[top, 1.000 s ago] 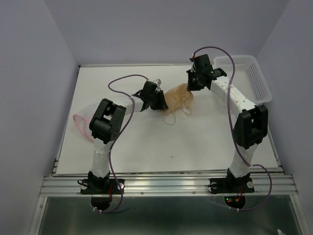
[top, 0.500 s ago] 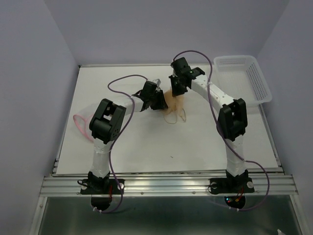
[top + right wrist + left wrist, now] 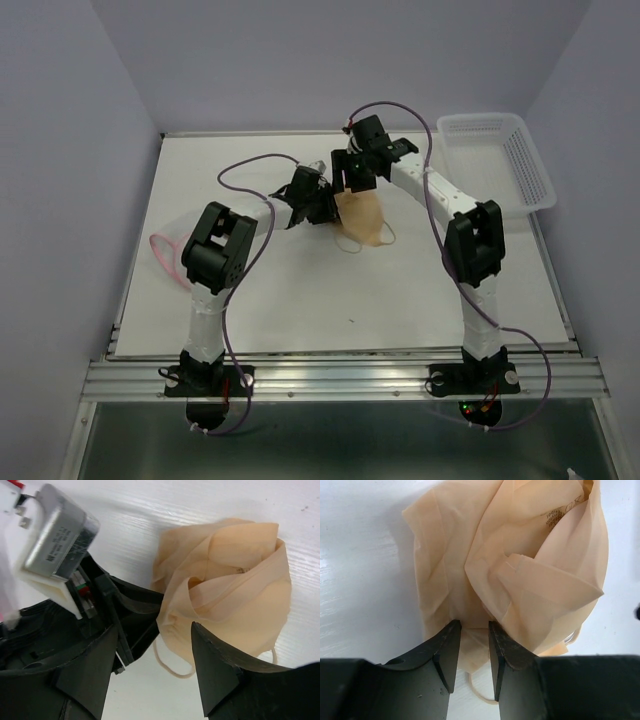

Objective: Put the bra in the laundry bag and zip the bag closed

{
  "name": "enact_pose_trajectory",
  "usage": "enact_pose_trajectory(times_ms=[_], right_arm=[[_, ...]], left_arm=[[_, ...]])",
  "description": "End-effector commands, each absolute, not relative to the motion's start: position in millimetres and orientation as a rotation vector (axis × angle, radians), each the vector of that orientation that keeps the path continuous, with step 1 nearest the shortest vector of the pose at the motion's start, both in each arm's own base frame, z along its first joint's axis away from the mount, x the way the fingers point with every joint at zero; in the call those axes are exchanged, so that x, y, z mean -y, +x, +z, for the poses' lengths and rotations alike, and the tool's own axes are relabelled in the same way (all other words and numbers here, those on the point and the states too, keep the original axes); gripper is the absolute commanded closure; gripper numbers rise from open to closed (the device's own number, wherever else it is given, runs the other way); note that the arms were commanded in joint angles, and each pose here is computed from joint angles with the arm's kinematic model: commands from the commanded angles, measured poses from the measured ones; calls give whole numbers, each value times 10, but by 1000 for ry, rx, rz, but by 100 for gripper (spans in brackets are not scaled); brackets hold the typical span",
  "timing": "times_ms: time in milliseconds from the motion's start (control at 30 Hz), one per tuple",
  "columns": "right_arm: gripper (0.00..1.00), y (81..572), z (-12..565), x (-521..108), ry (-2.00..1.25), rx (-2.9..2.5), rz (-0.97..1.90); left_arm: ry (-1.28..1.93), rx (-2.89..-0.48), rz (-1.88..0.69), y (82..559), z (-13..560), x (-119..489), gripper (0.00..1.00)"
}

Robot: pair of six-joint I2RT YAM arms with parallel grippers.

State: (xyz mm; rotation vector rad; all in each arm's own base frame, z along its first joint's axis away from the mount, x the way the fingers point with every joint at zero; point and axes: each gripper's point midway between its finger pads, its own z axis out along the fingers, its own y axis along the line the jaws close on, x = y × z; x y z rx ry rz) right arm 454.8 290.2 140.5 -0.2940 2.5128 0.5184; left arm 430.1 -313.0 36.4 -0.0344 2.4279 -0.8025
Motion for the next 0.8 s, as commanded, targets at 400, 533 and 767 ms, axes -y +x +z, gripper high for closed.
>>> enact_pose_trajectory(times_ms=[400,533,767], right_arm=[[28,4371,1737,-2058,-174,-2361,393],[28,4158,1474,-1883,-211,-2392,318],[28,3938,1058,-1856,-305,-2448,332]], left_arm=[[-16,-2250,-760,4342,1241,2817,42],[105,-2192,-748,4398,1451,2859,26],[453,-2139,-752,4555,1479,3135,20]])
